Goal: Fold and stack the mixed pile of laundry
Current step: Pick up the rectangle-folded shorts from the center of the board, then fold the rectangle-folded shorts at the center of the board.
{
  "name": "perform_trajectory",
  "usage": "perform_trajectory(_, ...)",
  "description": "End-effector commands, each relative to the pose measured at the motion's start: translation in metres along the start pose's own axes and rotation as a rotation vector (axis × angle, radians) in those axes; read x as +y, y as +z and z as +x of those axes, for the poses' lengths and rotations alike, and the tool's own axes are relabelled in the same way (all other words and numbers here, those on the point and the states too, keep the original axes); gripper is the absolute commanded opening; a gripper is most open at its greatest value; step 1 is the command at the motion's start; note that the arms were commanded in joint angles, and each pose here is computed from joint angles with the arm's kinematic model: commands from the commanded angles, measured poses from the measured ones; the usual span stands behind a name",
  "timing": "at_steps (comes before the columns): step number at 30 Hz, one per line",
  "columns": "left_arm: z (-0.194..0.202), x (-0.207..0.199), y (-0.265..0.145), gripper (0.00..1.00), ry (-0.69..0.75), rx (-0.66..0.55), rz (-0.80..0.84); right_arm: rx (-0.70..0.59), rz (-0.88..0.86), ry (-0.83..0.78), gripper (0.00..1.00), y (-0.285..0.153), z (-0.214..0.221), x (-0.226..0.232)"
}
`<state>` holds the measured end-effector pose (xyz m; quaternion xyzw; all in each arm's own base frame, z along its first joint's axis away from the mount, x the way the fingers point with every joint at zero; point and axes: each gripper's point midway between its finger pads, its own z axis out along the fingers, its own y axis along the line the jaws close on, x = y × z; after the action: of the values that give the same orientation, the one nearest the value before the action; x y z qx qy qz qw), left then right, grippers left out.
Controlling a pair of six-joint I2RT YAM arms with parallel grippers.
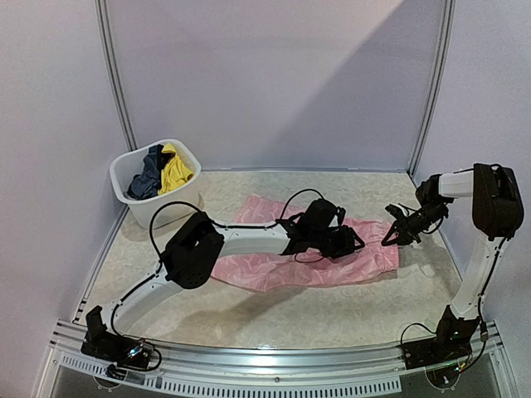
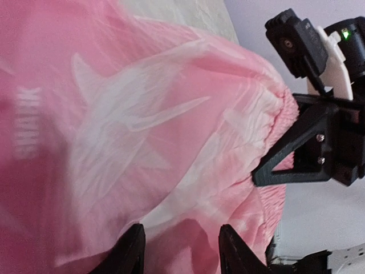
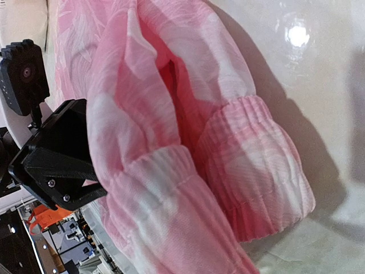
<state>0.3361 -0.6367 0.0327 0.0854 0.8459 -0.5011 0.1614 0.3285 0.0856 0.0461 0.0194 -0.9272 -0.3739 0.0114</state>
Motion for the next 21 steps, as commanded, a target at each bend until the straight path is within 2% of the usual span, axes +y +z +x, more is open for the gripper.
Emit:
perform_trajectory(1, -0.053, -0.025, -0.058, 0.50, 0.154, -0.093, -0.086, -0.062, 0.021, -0.056, 0.00, -0.025, -0.010, 0.021)
perform_trajectory(5, -0.065, -0.053, -0.091, 0.58, 0.354, -0.124, -0.160, -0.066, 0.017, -0.046, 0.00, -0.027, -0.009, 0.024)
perform_trajectory(8, -0.050, -0.065, -0.097, 0.60, 0.587, -0.070, -0.255, -0.057, -0.003, -0.028, 0.00, -0.024, -0.007, 0.024)
perform_trajectory(15, 0.010, -0.084, -0.073, 0.61, 1.270, 0.059, -0.458, -0.027, -0.034, 0.016, 0.01, -0.015, -0.005, 0.020)
perform_trajectory(17, 0.027, -0.082, -0.061, 0.61, 1.400, 0.087, -0.492, -0.022, -0.041, 0.031, 0.05, -0.013, -0.005, 0.018)
perform_trajectory(21, 0.054, -0.074, -0.038, 0.61, 1.554, 0.134, -0.515, -0.013, -0.062, 0.063, 0.11, -0.010, -0.006, 0.012)
